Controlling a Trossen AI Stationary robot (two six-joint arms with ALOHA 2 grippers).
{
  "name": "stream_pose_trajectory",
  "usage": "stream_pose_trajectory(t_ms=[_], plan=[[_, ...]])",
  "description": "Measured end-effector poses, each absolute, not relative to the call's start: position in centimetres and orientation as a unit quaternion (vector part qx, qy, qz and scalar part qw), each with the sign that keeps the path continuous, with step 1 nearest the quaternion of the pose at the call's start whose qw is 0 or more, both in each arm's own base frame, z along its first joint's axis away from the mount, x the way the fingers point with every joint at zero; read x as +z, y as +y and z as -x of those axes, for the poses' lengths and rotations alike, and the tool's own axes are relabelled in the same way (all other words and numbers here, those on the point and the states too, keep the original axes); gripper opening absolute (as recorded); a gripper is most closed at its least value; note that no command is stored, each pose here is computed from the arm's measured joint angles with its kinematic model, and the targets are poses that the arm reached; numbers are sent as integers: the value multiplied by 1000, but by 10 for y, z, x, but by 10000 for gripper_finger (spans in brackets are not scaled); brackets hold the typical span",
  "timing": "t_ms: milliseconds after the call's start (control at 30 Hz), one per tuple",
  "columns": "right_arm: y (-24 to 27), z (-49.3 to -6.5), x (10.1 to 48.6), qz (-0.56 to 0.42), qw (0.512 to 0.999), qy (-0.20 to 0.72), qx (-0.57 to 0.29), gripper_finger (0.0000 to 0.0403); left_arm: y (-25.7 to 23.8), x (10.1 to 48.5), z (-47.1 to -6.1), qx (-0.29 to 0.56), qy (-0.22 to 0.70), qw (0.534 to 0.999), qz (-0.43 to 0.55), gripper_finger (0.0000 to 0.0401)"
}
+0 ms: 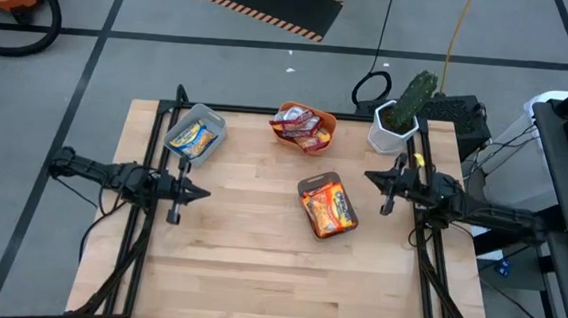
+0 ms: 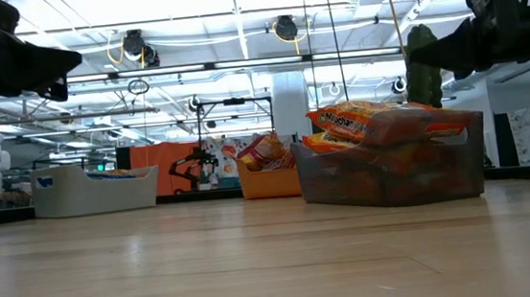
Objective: Sort Maruchan noodles
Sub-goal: Return to Home Position
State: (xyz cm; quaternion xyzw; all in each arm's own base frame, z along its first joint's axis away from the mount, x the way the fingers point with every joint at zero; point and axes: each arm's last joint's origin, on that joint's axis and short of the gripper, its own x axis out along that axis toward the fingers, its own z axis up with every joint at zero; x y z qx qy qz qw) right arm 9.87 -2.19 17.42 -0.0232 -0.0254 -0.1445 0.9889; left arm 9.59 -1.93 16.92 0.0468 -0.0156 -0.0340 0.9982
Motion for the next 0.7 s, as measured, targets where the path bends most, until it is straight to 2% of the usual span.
stream_pose_trajectory(t_ms=[167,333,700], plan=[[-22,-96,171,8,988,-17,-156,0,-18,169,-96,-25,-15,998,-47,4],[-17,-96,171,-2,995,-16,-102,0,-16,169,-96,-19,-15,999,-47,4],[-8,-97,169,-32,998,-11,-60,0,-16,169,-96,-19,-15,998,-51,4]])
